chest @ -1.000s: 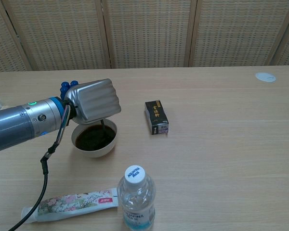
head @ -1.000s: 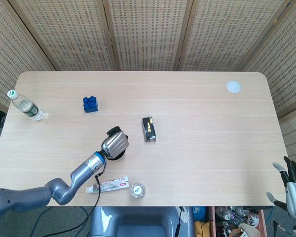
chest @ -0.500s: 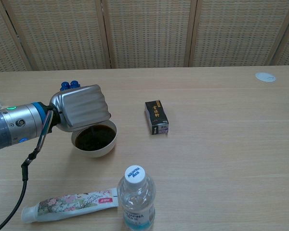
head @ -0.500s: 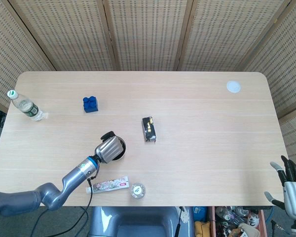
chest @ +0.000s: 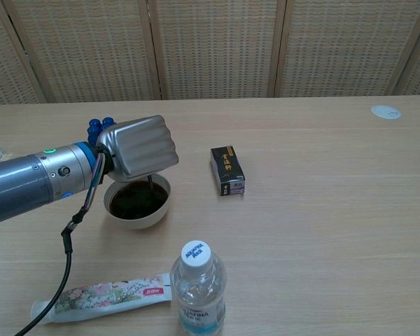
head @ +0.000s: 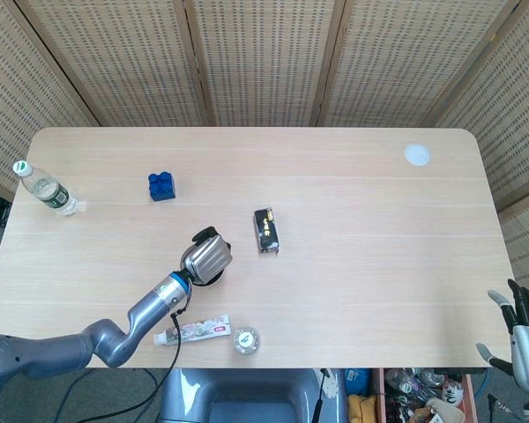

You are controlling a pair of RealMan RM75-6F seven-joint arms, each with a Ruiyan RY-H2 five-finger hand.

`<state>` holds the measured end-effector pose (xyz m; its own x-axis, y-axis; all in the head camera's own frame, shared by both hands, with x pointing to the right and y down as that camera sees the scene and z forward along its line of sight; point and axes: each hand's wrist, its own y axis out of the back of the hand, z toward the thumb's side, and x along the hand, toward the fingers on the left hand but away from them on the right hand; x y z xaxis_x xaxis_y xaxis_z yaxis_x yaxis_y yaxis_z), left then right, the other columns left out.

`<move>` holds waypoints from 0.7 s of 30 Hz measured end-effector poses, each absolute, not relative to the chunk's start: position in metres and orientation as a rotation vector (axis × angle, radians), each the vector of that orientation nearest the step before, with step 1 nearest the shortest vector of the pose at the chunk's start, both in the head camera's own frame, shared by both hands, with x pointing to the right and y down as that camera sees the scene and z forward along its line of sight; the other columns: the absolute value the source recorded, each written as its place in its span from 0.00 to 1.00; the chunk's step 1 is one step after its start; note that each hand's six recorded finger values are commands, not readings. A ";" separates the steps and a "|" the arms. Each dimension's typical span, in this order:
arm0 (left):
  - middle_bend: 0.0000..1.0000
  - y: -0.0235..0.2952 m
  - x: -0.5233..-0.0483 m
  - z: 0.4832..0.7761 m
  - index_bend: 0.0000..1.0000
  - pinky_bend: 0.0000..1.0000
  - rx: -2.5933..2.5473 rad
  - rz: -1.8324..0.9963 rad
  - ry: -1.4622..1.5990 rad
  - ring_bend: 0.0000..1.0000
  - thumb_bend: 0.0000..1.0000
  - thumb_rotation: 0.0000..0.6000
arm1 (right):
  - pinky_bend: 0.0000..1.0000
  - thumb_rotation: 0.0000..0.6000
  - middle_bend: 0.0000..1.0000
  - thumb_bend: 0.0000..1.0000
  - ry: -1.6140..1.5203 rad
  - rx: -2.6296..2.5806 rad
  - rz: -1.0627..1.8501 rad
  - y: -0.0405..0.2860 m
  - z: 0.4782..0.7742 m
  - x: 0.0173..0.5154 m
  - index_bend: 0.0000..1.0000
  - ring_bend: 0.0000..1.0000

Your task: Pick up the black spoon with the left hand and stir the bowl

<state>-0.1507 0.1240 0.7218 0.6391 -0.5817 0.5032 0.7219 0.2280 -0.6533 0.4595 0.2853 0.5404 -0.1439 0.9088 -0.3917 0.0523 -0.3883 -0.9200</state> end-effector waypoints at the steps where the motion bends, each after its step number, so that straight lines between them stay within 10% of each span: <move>1: 0.81 0.123 -0.152 0.723 0.65 0.75 -0.990 -0.908 -0.166 0.74 0.43 1.00 | 0.00 1.00 0.11 0.20 -1.122 -1.444 1.611 0.285 0.540 0.459 0.22 0.00; 21: 0.80 0.133 -0.187 0.713 0.60 0.75 -1.045 -0.968 -0.169 0.74 0.43 1.00 | 0.00 1.00 0.11 0.20 -1.114 -1.463 1.588 0.282 0.542 0.454 0.22 0.00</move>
<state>-0.1871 0.1335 0.7126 0.5942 -0.5948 0.5414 0.7428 0.1478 -0.6529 0.4537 0.2817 0.5421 -0.1197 0.9123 -0.3915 0.0578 -0.3873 -0.9201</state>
